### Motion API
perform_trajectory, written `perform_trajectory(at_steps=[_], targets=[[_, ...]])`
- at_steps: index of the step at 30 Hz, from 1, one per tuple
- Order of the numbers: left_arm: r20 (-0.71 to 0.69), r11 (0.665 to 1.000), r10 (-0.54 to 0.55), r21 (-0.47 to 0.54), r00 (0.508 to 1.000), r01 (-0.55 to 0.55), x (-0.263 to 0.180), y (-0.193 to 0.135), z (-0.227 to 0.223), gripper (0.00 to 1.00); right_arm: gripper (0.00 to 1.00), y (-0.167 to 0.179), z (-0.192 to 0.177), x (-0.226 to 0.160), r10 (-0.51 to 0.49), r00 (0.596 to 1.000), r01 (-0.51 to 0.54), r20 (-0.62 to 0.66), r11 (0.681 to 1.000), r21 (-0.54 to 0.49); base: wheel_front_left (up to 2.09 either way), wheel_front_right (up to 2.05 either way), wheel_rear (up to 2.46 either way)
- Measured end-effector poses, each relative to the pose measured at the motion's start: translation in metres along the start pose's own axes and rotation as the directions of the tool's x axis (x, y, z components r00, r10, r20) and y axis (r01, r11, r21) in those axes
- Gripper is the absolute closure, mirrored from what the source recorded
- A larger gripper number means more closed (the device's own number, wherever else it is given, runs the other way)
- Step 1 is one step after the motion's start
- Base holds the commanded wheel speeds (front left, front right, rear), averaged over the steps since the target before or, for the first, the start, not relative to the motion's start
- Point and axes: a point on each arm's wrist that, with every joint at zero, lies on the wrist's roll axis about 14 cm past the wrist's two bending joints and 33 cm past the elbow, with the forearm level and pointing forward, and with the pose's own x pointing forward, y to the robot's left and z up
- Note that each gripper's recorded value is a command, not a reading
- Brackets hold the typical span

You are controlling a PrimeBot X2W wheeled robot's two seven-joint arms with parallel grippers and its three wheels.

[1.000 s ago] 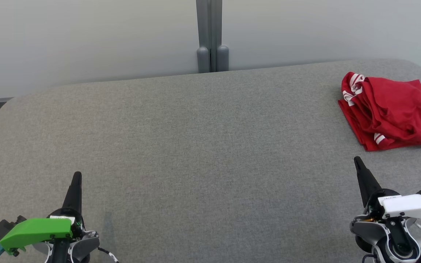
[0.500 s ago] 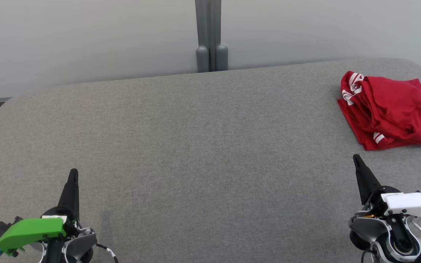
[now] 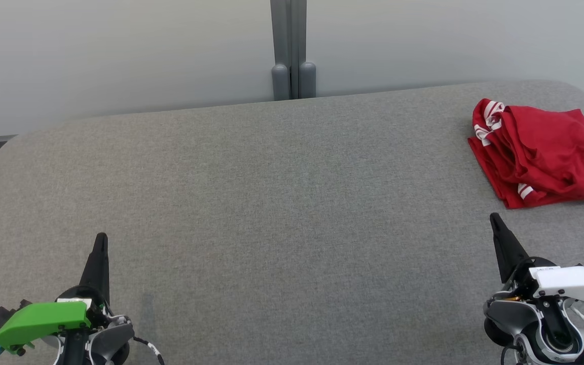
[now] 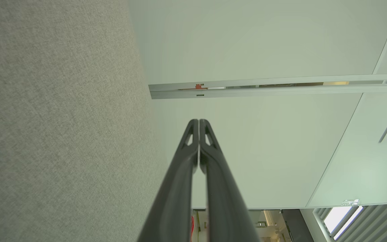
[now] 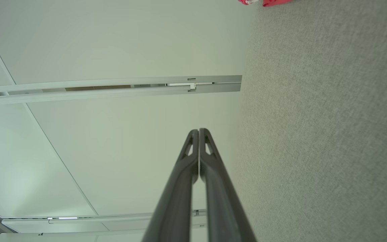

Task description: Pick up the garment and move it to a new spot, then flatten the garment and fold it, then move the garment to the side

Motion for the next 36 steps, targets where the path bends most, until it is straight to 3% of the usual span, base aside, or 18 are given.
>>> perform_trajectory(at_steps=[36], targets=[[-0.001,1.000,0.000,0.000,1.000,0.000,0.0000,0.0000,-0.0002,1.00,1.00,-0.0001,-0.0002,-0.0001,0.000,1.000,0.000,-0.001,1.000,0.004,0.00,0.00,0.00]])
